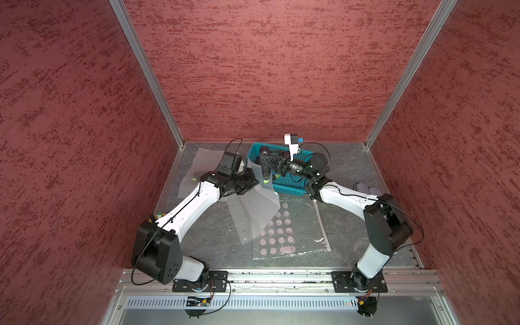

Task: Place the eggplant in a zip-top bag and seal the zipper
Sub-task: Place the eggplant in the zipper food storage bag.

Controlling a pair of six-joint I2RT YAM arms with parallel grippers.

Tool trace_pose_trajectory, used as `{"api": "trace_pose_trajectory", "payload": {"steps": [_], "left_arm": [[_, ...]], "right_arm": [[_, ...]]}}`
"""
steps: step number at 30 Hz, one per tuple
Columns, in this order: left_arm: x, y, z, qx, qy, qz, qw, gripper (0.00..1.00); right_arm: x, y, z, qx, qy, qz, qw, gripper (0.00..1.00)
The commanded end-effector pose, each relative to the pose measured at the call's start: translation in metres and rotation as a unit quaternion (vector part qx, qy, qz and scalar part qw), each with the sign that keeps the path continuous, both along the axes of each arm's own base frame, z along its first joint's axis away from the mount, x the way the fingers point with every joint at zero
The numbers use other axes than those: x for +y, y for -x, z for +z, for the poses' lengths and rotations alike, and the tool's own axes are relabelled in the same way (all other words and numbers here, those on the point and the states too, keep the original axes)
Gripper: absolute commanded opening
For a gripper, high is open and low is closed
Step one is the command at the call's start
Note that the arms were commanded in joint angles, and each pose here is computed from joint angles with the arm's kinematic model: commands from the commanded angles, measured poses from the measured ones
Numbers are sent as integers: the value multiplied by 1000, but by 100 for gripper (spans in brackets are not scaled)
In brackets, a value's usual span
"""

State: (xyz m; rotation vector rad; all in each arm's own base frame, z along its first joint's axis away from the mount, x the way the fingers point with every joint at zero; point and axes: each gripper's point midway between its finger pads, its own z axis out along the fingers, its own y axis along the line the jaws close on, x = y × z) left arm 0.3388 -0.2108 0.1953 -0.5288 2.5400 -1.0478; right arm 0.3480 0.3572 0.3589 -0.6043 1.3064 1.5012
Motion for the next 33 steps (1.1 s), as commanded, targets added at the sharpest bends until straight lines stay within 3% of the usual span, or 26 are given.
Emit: {"api": "trace_pose_trajectory", "payload": {"steps": [1,13,23,27,33], "left_arm": [[-2,1,16,-20,31,-4,999,0],[14,1,32,-34,64,14,997,0],[21,-1,35,-38,68,9,997,0],[24,0,32,-38,62,7,997,0],[27,4,32,-42,42,-3,998,0]], "right_arm": [[0,-1,-3,-34,-7,-19,999,36],[12,-3,-66,-19,49,-31,998,41],[18,13,-79,-29,69,7,997,64],[18,7,-78,-30,92,-10,995,64],[18,-1,-74,-28,116,-31,992,48]]}}
